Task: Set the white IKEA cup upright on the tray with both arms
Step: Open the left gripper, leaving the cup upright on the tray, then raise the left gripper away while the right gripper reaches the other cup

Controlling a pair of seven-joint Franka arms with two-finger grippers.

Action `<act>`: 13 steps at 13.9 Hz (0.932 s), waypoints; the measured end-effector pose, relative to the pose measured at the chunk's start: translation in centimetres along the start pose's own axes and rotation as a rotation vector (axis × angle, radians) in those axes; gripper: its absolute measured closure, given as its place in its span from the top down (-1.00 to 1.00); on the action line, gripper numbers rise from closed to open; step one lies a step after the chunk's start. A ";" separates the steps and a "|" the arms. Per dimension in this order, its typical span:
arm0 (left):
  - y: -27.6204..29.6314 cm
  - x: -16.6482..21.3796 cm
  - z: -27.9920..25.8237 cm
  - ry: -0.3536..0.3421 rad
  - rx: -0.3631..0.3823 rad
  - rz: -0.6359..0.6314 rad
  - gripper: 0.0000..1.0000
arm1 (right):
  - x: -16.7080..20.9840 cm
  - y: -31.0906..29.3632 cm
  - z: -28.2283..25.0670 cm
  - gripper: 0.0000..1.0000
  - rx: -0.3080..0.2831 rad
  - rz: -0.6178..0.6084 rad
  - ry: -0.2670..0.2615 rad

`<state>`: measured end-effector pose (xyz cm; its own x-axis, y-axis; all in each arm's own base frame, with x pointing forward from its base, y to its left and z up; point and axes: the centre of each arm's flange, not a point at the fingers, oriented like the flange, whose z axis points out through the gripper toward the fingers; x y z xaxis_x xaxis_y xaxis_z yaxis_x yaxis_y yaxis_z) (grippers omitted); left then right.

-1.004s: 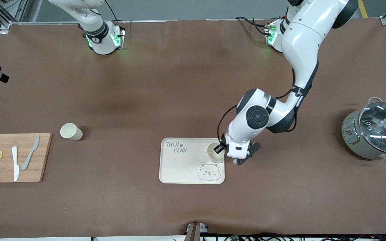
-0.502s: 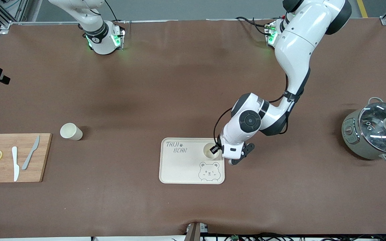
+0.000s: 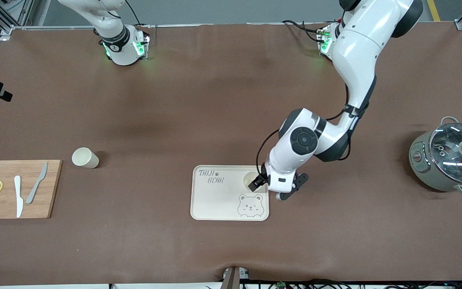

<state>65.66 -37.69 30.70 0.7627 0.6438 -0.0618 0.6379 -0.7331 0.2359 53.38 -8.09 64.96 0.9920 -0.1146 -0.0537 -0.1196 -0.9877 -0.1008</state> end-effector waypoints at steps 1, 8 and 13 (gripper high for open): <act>-0.2 1.1 -1.7 0.013 0.003 -0.007 1.00 | 0.1 0.0 0.1 1.00 0.000 0.000 0.000; -4.1 8.1 -12.0 0.095 0.119 0.095 1.00 | 2.5 0.2 3.8 1.00 -0.001 0.004 -0.059; -10.2 13.9 -19.7 0.058 0.237 0.196 1.00 | 6.3 0.8 9.9 1.00 -0.003 0.014 -0.122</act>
<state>67.65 -16.89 46.53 0.8708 0.4913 0.0194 0.4913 -0.8710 0.0047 59.06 -8.59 54.68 0.9778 -0.1147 -0.1754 -0.1329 -0.9865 -0.0960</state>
